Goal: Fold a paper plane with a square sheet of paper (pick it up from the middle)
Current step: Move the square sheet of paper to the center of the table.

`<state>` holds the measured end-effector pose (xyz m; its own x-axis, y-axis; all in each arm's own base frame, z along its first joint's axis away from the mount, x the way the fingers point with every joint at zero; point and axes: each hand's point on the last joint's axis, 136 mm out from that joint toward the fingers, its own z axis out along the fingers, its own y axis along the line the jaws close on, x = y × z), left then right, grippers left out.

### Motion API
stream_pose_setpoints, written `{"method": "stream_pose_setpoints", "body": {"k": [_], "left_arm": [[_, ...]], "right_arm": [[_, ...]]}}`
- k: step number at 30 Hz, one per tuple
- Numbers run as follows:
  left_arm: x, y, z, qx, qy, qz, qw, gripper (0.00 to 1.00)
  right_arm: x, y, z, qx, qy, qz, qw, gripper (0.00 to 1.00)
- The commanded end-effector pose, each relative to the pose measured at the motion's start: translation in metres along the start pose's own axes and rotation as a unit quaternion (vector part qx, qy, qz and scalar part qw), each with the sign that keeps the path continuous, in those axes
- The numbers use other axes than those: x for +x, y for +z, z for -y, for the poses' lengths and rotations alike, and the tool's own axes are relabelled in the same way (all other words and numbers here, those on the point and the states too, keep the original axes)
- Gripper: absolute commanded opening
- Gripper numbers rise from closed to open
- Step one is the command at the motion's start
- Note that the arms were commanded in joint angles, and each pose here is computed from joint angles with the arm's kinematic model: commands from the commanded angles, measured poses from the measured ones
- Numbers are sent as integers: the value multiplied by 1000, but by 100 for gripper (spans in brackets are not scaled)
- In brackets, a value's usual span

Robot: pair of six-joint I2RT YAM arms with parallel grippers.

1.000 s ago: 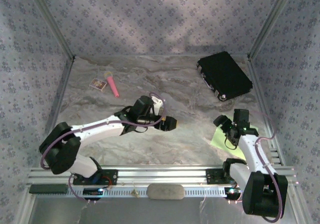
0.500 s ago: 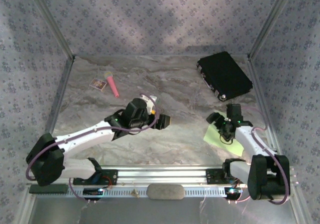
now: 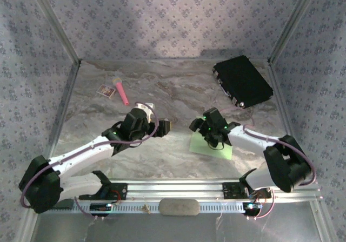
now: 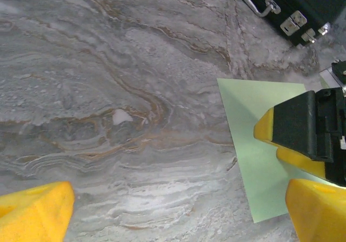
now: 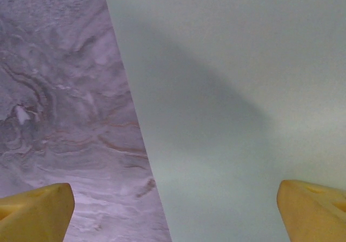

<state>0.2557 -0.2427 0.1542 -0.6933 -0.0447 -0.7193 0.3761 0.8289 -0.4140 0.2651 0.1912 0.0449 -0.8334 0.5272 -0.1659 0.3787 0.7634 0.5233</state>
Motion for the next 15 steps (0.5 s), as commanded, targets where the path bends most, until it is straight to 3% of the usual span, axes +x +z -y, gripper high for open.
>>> {"method": "stream_pose_setpoints", "body": {"k": [1, 8, 15], "left_arm": [[-3, -10, -2, 8, -13, 5, 1000, 100], [-1, -8, 11, 47, -10, -3, 999, 100], [1, 0, 14, 51, -19, -14, 998, 100]], "right_arm": [[-7, -8, -8, 9, -25, 2, 1000, 98], [-36, -26, 24, 13, -49, 9, 999, 95], [-30, -16, 43, 3, -41, -34, 999, 92]]}}
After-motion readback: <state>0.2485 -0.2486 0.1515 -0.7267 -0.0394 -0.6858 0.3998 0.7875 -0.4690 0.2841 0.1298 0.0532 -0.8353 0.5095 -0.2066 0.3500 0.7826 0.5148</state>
